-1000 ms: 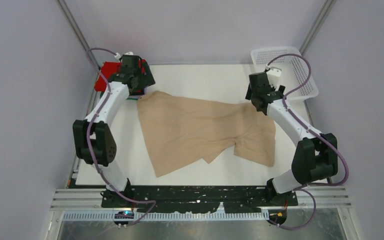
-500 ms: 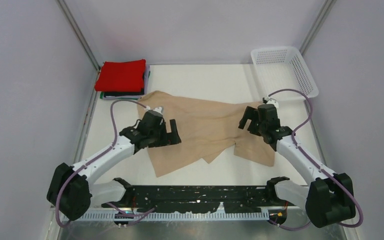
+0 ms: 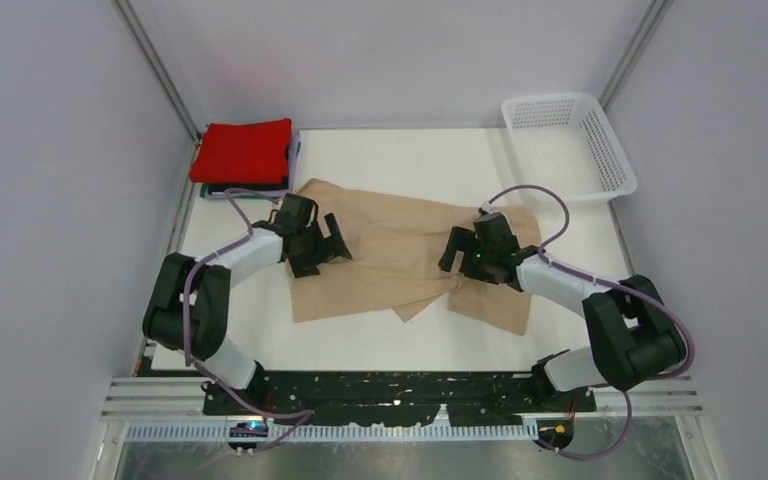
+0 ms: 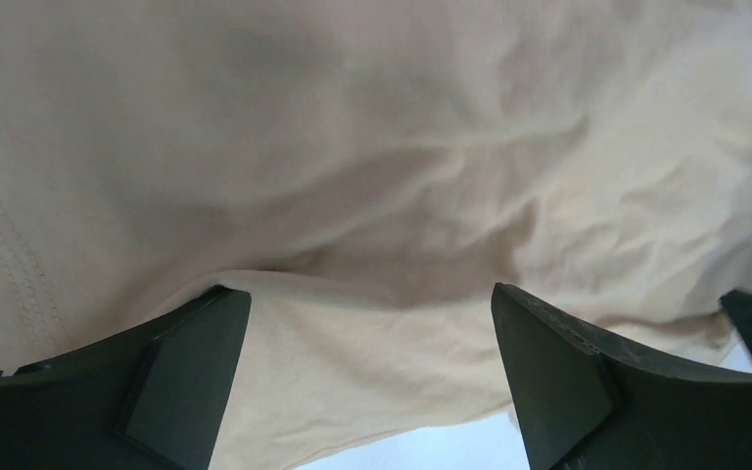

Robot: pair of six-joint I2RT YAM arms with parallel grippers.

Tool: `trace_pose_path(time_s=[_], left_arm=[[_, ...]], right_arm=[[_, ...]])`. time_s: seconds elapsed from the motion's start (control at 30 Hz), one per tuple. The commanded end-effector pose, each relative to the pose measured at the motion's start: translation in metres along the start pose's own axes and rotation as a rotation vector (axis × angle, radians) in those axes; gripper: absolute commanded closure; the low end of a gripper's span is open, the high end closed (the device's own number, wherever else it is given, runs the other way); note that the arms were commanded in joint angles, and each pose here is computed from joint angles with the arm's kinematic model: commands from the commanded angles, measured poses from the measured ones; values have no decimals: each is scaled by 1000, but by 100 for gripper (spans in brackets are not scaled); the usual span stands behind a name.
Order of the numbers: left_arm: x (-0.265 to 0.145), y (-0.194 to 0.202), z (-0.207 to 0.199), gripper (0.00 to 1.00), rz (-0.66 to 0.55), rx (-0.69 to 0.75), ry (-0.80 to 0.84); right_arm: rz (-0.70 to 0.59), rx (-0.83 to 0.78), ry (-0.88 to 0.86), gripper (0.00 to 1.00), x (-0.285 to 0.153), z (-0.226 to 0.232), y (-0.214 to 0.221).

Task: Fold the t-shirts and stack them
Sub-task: Flatten out the tshirt

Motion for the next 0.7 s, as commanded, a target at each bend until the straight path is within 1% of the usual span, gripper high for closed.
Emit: trace_pose_path(time_s=[0.0,0.07,0.17,0.2,0.23,0.3,0.4,0.43,0.47,0.5,0.53,0.57,0.6,0.63,0.67], left_arm=[[15,-40,2,1,-35,-55,-18],[19,-56,-3,1,-41,-69,-11],[16,-79,-11,1,-63,-62,-31],[11,-84,-16,1,-80,-51,-31],[3,-86,-19,1,-95,-37,-17],[-15,-84,-23,1,-133,-17,19],[-48,-67,-20,1,-204,5,48],[-59,-59,-17,1,-231,6,48],[-67,-50,-11,1,-250,2,35],[-74,-39,-5,1,-258,-9,20],[-79,-29,5,1,-270,-32,-20],[-81,-16,21,1,-266,-65,-71],[-85,-5,33,1,-276,-90,-119],[-90,0,39,1,-291,-109,-125],[-90,12,53,1,-290,-126,-167]], right_arm=[[-30,46,-75,5,18,34,-5],[-38,50,-101,5,23,50,-8],[-116,56,-110,4,25,67,-22],[-131,53,-107,5,23,69,-24],[-177,45,-92,4,17,71,-33],[-226,17,-19,5,3,65,-40],[-322,0,45,5,-21,56,-48],[-373,5,68,5,-34,50,-47],[-378,7,92,4,-36,42,-39],[-440,33,97,5,-50,38,-42],[-439,39,121,5,-50,30,-32],[-482,68,130,5,-62,26,-32],[-479,73,153,5,-62,18,-24],[-499,81,147,5,-70,15,-21],[-492,78,160,4,-69,10,-15]])
Point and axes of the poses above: each gripper's point midway between its finger pads, its own x axis out along the fingers, its own z axis along the line the jaws close on, y = z × x, the point moved 10 cm from there along -x, back along the fingers, and after that the axes turned 8 degrees about -x, right-handed, at the moved point
